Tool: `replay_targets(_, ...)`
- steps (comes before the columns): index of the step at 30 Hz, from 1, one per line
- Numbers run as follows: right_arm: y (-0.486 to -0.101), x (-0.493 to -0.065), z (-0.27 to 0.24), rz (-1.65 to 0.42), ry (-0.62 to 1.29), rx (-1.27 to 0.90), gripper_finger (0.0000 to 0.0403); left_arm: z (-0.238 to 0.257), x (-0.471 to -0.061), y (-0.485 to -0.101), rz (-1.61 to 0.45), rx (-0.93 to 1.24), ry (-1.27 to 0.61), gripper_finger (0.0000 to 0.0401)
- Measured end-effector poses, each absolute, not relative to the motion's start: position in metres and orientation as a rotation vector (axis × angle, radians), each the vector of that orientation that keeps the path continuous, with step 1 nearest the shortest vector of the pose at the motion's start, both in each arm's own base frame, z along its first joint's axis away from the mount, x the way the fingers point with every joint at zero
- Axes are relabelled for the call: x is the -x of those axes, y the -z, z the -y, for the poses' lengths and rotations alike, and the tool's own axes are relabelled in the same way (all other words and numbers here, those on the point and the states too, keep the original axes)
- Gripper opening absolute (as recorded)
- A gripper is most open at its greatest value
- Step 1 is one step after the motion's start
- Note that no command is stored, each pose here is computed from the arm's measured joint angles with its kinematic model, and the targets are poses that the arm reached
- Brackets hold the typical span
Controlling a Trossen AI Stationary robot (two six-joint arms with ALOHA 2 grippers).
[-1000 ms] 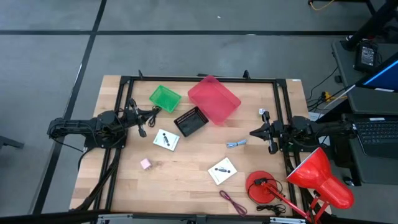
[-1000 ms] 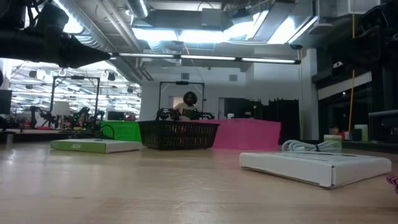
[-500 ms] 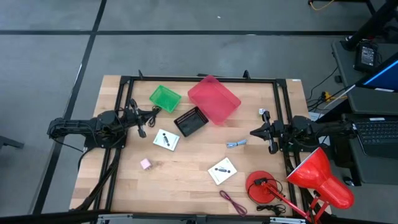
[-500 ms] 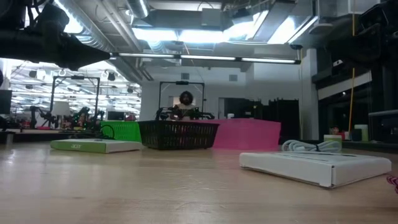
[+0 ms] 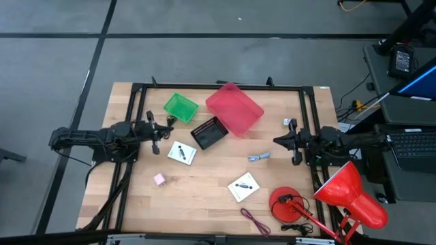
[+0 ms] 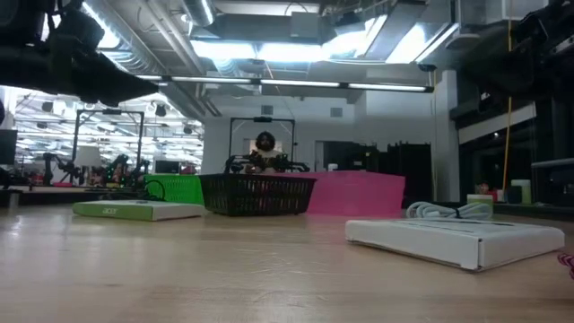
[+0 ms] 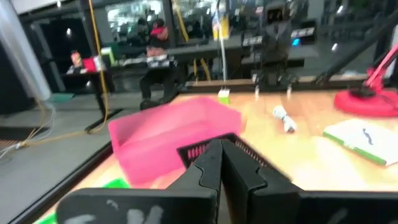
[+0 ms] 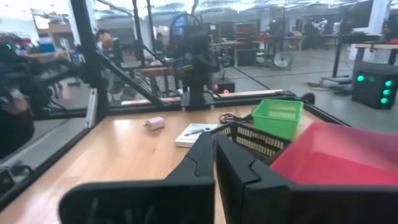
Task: Pick and place items into bin
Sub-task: Put the black charger cable into the green bin
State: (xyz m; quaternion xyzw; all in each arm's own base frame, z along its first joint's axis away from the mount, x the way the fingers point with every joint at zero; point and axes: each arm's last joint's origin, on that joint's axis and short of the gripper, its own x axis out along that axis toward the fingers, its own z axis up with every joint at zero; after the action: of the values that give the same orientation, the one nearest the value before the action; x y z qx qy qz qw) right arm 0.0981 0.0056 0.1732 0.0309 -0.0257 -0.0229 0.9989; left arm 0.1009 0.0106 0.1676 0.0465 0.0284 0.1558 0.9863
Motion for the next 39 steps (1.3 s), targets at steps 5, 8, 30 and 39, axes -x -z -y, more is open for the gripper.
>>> replay_targets(5,-0.185,-0.102,-0.002,0.015,0.105,-0.041,0.0000,-0.012,-0.107,-0.182,-0.113,-0.082,-0.357,0.0003)
replay_targets(8,-0.195,-0.105,0.002,-0.024,0.152,-0.044,0.0000,-0.012,-0.112,-0.193,-0.138,-0.086,-0.359,0.0003)
replay_targets(30,-0.205,-0.139,0.032,-0.304,0.482,-0.072,0.0000,-0.018,-0.127,-0.225,-0.610,0.374,-0.767,0.0004)
replay_targets(39,-0.204,-0.140,0.033,-0.306,0.487,-0.073,0.0000,-0.018,-0.129,-0.218,-0.666,0.410,-0.808,0.0062)
